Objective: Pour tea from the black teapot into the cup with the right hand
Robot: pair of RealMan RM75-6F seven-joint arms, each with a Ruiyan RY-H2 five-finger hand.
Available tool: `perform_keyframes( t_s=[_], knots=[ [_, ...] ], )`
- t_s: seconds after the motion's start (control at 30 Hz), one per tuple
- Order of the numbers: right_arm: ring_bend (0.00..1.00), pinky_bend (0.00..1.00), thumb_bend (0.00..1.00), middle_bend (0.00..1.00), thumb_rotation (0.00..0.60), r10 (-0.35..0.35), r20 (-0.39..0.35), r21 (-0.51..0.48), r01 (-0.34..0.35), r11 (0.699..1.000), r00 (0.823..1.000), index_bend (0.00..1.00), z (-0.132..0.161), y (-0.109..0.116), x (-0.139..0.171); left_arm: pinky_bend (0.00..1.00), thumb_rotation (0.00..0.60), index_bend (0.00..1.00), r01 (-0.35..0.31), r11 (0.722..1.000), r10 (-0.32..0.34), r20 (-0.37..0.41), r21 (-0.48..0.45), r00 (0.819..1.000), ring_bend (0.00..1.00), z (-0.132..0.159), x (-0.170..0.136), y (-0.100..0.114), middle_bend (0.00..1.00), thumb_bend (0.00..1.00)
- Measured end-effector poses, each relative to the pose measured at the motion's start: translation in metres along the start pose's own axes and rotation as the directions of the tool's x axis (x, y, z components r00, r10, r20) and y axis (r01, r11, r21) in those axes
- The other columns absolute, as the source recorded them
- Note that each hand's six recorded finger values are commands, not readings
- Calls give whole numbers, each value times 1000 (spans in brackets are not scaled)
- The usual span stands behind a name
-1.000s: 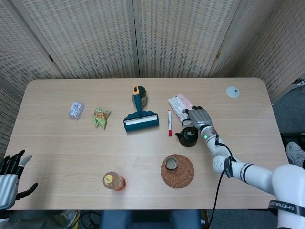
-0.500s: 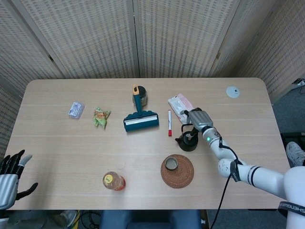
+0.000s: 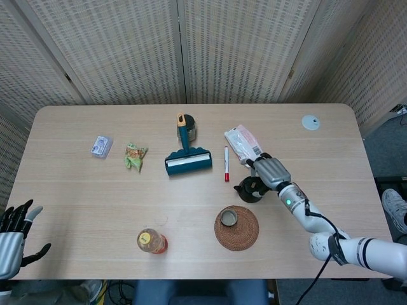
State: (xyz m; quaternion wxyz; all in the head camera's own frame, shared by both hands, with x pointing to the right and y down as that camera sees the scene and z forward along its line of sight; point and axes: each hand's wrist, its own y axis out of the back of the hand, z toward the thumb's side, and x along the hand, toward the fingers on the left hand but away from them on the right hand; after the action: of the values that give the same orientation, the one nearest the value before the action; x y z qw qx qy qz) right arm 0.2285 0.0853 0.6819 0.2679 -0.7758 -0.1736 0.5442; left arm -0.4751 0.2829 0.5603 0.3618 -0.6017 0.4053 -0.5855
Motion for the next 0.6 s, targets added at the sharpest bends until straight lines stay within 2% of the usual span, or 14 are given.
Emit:
perform_keyframes(
  t_s=[0.17,0.27,0.37,0.6],
  knots=[
    [219,99,0,375,600,-13,-7,60,13,998,1000,193,-1,-4,21,14,600,149,-5,1000,5,-4,-4,1000,80,-2,-2,1,38,183],
    [221,99,0,338,600,-35,-5,99,36,994,999,231,-3,-5,30,14,600,149,-9,1000,9,-3,-7,1000,80,-2,-2,2,38,184],
    [214,99,0,329,600,-53,-2,138,53,989,999,274,-5,-9,39,14,600,149,-12,1000,12,-3,-8,1000,80,-2,-3,3,38,184],
    [213,56,0,346,600,-68,7,188,66,980,998,302,-10,-19,53,14,600,149,-15,1000,15,-5,-10,1000,80,-2,-5,4,38,184]
  ],
)
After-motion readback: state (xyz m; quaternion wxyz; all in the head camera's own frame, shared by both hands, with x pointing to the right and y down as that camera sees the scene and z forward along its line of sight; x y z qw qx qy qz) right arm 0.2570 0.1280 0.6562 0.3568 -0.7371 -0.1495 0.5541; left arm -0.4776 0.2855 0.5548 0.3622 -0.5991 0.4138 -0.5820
